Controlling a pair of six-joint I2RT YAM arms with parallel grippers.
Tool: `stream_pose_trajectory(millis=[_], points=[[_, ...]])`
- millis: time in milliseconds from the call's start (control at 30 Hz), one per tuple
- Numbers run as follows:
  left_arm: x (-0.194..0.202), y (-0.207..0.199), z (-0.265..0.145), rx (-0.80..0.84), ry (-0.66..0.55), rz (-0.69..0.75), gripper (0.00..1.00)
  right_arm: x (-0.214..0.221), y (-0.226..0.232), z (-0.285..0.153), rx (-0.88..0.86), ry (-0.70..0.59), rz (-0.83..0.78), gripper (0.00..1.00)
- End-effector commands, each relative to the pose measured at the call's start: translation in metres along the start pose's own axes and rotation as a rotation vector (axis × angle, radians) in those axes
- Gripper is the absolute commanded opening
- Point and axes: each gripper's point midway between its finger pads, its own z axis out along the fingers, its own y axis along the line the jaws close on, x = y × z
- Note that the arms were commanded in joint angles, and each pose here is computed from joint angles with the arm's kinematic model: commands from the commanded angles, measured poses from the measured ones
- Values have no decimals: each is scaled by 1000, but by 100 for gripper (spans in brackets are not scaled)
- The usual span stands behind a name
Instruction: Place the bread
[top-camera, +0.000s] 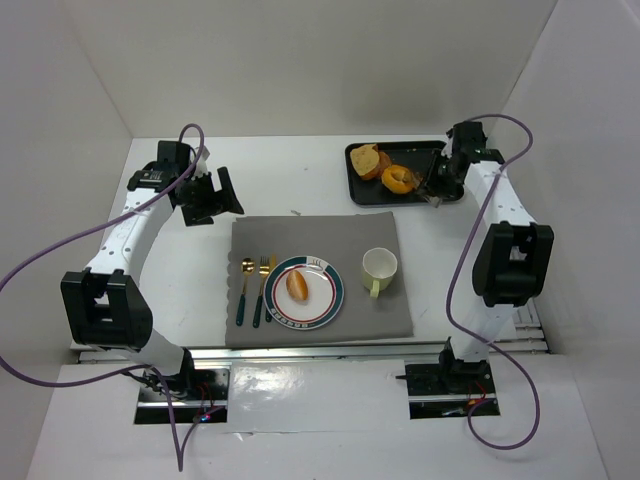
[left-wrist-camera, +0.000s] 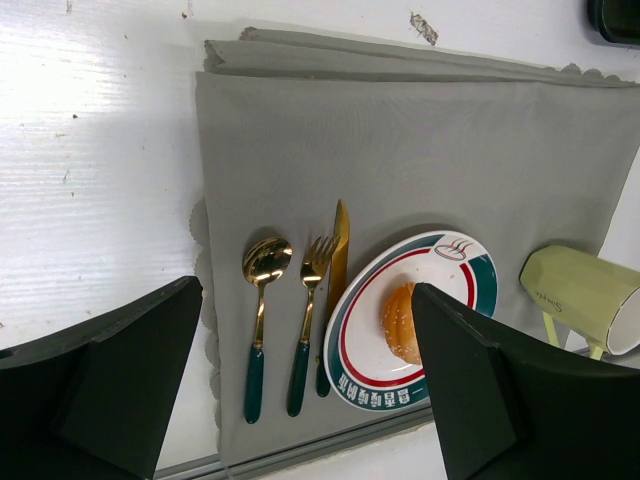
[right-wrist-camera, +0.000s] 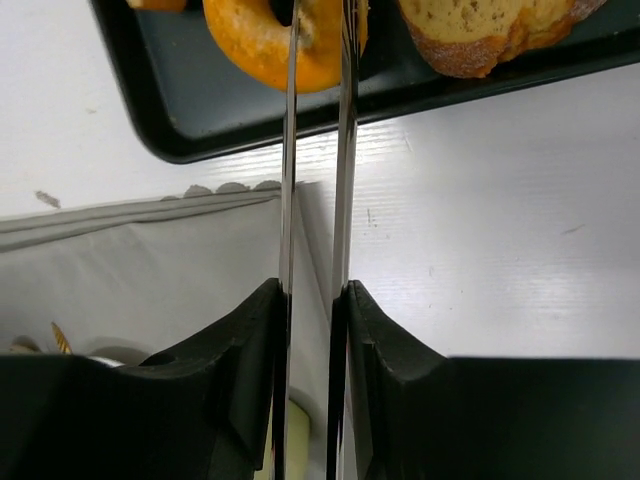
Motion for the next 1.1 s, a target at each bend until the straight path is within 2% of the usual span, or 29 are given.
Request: stream_pose_trajectory(millis=[0,67,167,233,367,433,567,967,1067], points=[[-19,-13,-18,39,-72,11,100,-46,30,-67,-71,-222,-58,33],[-21,-16,-20,50,-77,14,100,-45,48,-90,-106,-253,-110,33],[-21,-19,-22,61,-75,15,100,-15,83,-110,-192,-207,-212,33],[-22,-20,-25,63,-83,27,100,21,117,-118,-287,-139,-312,33],[-20,-21,-31,67,-93,30,100,105,153,-127,-363,22,-462,33],[-16,-22,-32,78,-87,31,100,147,153,-126,-327,118,-529,33],[-14,-20,-30,75,-79,28,100,192,147,-133,-279,207,-582,33],[-14,-21,-30,75,-79,19,100,234,125,-142,-171,316,-660,33],[-14,-21,-30,75,-79,19,100,240,125,-143,-159,334,-684,39]])
